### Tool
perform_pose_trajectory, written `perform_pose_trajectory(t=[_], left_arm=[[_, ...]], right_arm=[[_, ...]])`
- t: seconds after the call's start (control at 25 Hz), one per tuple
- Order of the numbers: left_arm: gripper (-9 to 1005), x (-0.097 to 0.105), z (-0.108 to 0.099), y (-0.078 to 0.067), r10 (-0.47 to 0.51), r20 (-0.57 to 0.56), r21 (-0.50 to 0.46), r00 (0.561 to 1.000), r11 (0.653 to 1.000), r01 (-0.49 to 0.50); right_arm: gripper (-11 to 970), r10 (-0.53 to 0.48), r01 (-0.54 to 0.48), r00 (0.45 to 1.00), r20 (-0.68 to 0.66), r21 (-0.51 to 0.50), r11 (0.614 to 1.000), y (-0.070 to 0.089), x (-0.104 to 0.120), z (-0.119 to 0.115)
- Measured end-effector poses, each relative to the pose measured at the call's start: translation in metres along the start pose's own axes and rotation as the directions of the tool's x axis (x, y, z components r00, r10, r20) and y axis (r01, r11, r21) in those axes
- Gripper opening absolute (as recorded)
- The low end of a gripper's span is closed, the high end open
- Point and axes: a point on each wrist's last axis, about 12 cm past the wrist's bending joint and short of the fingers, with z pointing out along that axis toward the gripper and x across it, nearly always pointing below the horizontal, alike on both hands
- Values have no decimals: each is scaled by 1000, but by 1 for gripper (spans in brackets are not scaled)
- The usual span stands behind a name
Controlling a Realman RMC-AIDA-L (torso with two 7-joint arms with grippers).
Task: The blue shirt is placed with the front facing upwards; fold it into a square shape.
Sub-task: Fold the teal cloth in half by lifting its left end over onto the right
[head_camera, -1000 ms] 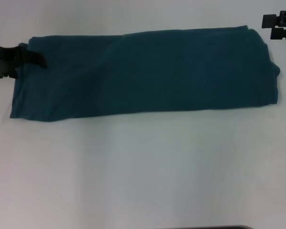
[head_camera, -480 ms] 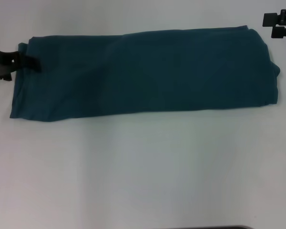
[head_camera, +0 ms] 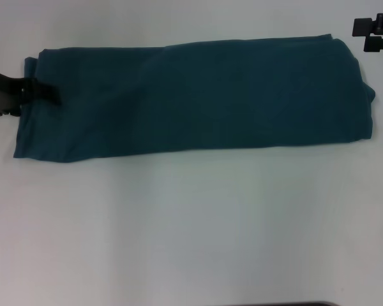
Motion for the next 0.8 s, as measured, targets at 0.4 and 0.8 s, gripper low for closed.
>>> perform_pose_trajectory(t=[0.4, 0.8], left_arm=[[907, 3, 0, -15, 18, -46, 49, 999, 999, -16], [908, 2, -3, -29, 27, -71, 134, 997, 991, -17]], right_arm=[[892, 5, -5, 1000, 2, -1, 1000, -1, 2, -1], [891, 5, -5, 1000, 2, 0, 1000, -1, 2, -2]])
